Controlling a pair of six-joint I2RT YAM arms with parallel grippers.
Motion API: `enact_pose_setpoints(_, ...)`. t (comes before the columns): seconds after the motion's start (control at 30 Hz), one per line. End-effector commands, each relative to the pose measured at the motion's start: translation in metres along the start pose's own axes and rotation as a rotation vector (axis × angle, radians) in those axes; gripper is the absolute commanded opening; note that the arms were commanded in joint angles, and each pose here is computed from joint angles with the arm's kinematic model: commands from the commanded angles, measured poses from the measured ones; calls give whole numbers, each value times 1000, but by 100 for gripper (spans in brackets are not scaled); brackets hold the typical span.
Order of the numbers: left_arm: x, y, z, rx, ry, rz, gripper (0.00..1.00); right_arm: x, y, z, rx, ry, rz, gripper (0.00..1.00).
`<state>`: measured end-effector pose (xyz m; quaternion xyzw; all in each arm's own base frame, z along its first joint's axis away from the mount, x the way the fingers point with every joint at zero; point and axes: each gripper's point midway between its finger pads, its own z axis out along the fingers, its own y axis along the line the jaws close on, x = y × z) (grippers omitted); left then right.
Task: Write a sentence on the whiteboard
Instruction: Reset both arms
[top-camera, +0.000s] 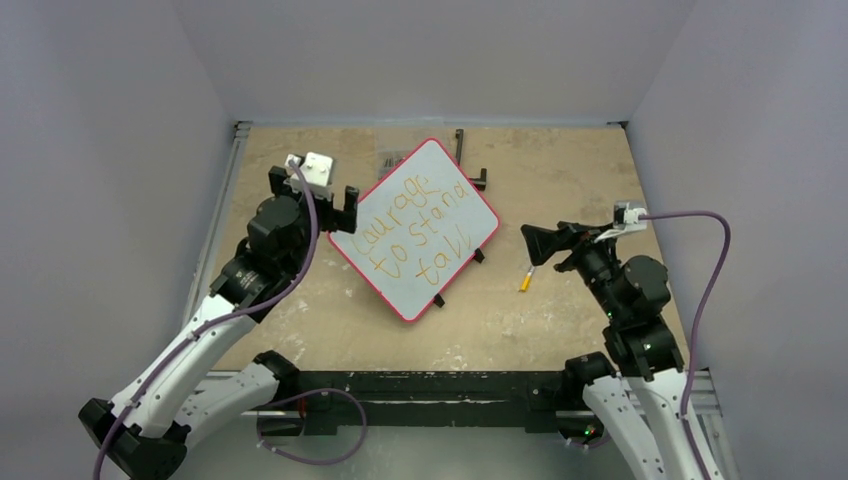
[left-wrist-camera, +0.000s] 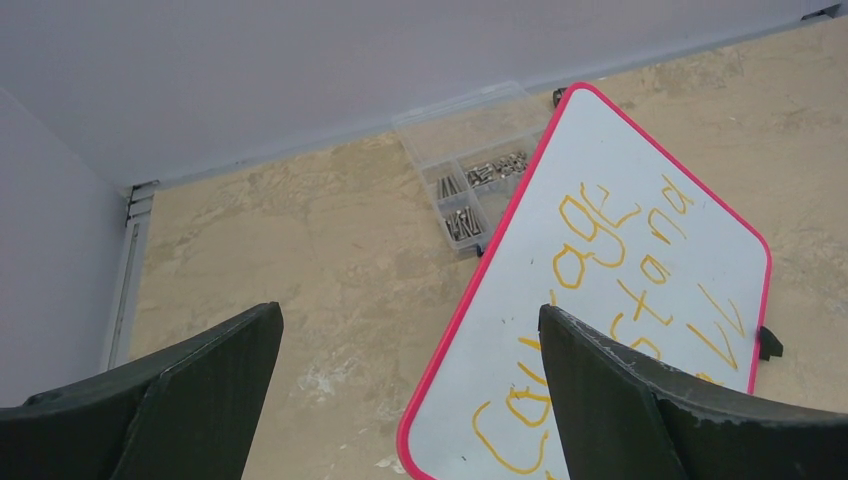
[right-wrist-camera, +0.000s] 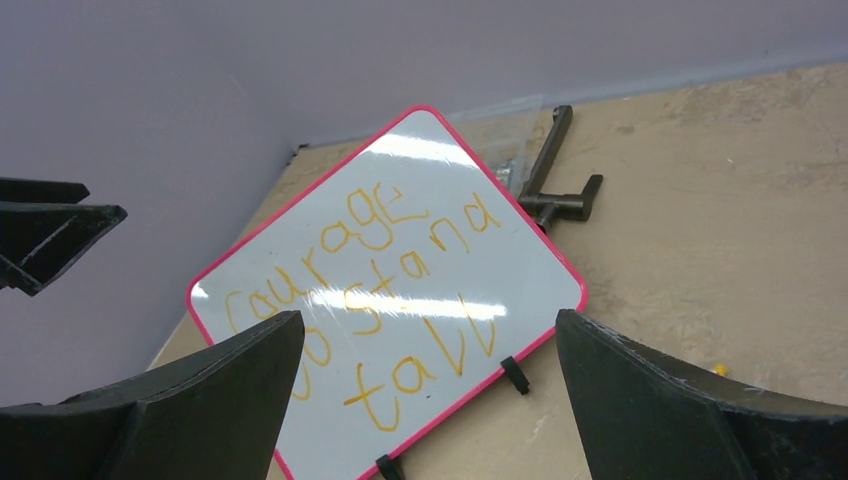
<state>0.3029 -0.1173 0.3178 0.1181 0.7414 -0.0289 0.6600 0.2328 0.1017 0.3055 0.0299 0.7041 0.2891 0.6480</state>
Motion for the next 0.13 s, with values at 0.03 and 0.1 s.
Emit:
enact_pose_setpoints(0.03, -13, 7, -1, -31, -59, -24, 100, -8, 2, 2, -7, -29, -5, 99)
enact_pose_setpoints(0.1, -14, 7, -1, -30, -61, -25, 100, -11, 3, 2, -12, -37, -20, 99)
